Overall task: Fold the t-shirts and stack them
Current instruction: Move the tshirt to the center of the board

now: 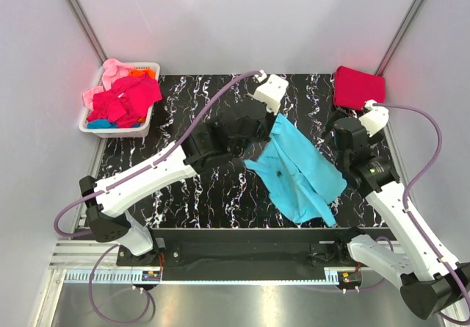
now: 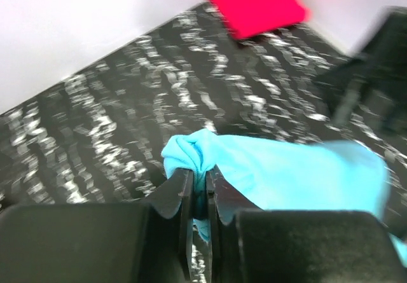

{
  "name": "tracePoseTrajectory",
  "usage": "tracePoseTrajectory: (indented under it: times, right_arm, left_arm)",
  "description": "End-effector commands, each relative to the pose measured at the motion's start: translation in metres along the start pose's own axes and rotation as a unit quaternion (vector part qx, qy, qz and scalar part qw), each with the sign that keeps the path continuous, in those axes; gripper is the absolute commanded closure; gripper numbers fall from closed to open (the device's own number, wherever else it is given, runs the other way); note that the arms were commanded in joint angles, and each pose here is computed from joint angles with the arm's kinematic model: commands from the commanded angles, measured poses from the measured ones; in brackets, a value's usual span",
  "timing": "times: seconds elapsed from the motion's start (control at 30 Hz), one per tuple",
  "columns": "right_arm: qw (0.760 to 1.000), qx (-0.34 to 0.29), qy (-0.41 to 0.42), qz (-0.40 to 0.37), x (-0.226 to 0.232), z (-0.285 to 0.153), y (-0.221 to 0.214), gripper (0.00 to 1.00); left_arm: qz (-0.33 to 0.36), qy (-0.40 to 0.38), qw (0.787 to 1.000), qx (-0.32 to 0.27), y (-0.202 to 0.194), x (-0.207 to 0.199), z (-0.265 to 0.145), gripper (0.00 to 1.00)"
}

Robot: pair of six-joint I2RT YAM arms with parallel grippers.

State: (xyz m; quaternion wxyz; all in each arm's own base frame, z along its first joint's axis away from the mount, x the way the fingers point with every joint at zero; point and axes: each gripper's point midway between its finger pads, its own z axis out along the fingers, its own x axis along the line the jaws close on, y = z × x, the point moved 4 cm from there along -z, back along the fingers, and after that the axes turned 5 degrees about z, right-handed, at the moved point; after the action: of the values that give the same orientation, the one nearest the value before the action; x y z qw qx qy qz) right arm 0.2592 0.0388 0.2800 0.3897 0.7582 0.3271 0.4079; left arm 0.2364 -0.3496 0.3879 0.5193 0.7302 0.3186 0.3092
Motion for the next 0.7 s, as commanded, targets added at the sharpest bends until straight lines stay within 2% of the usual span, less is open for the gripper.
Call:
tracePoseTrajectory:
  times: [0.0,0.17,0.2,0.37,0.53,0.67]
  right_arm:
    - [1.000,-0.001,-0.013,-0.005,-0.002,0.002,0.001,0.00]
    - [1.000,0.020,-0.008,-0.016,0.000,0.006,-0.011,0.00]
    - [0.999,0.025,-0.006,-0.019,0.001,0.007,-0.013,0.01]
    - [0.999,0.034,-0.008,-0.026,0.000,0.010,-0.019,0.00]
    - [0.998,0.057,0.008,-0.031,0.006,0.011,-0.028,0.00]
    - [0.996,0.081,0.017,-0.042,0.006,0.014,-0.041,0.00]
  left_arm:
    - [-0.022,0.113,0.993,-0.019,0.006,0.033,-0.006,0.89]
    - [-0.085,0.219,0.972,-0.026,-0.009,0.064,-0.017,0.95]
    - [-0.106,0.228,0.967,-0.041,-0.003,0.072,-0.027,0.98]
    - [-0.144,0.296,0.939,-0.101,0.018,0.111,-0.066,0.99]
    - [-0.126,0.304,0.937,-0.118,0.031,0.120,-0.078,0.93]
    - [-0.124,0.281,0.945,-0.110,0.024,0.112,-0.069,0.93]
